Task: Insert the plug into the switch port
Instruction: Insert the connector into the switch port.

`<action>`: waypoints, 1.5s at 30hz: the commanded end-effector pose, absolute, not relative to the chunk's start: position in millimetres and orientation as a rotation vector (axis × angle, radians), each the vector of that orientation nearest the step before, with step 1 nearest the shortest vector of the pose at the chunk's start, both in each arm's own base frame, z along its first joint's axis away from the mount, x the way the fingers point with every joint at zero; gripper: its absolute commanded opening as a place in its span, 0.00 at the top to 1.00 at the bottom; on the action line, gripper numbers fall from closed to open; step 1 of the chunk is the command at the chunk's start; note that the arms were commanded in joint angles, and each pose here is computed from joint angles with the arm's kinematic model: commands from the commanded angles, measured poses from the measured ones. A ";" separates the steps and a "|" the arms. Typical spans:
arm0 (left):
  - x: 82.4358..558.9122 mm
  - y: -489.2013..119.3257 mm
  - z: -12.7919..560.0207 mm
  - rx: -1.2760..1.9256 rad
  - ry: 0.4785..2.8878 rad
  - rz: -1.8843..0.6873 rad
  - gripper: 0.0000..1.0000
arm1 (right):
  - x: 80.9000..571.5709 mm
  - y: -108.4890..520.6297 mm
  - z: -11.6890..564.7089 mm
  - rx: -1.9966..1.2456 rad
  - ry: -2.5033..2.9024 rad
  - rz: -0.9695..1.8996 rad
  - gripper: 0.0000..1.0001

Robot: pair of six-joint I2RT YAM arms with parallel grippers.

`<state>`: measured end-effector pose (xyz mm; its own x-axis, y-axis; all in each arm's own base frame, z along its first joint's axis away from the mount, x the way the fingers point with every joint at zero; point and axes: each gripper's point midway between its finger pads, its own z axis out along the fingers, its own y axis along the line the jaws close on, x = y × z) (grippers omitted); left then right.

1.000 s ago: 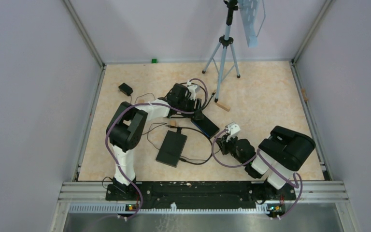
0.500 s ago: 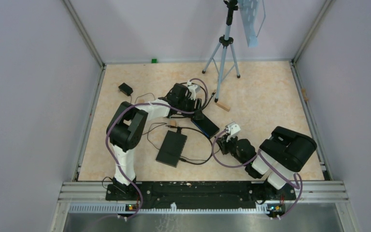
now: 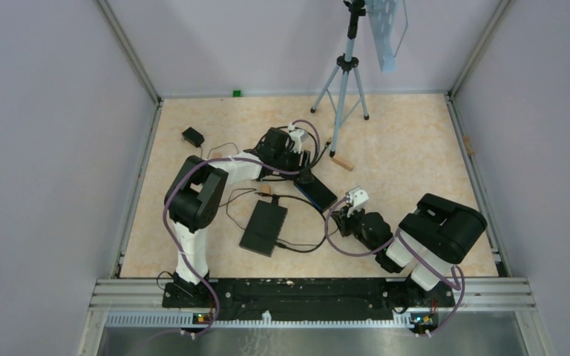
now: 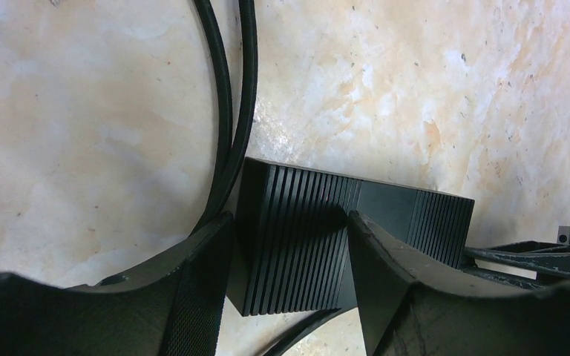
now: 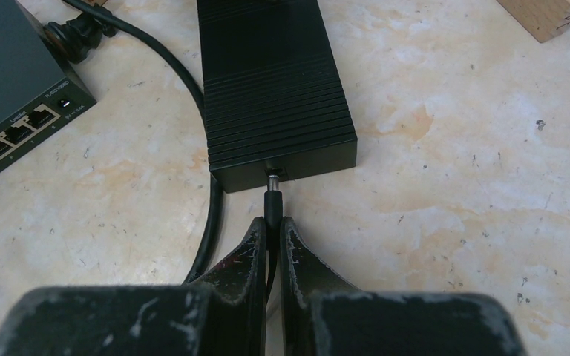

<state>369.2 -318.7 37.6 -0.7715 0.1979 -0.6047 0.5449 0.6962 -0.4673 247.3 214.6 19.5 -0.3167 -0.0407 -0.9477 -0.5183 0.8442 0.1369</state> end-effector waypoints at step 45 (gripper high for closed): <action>322.3 -313.2 -18.6 0.676 2.573 -0.857 0.37 | 270.8 230.3 52.3 -0.398 1.731 0.537 1.00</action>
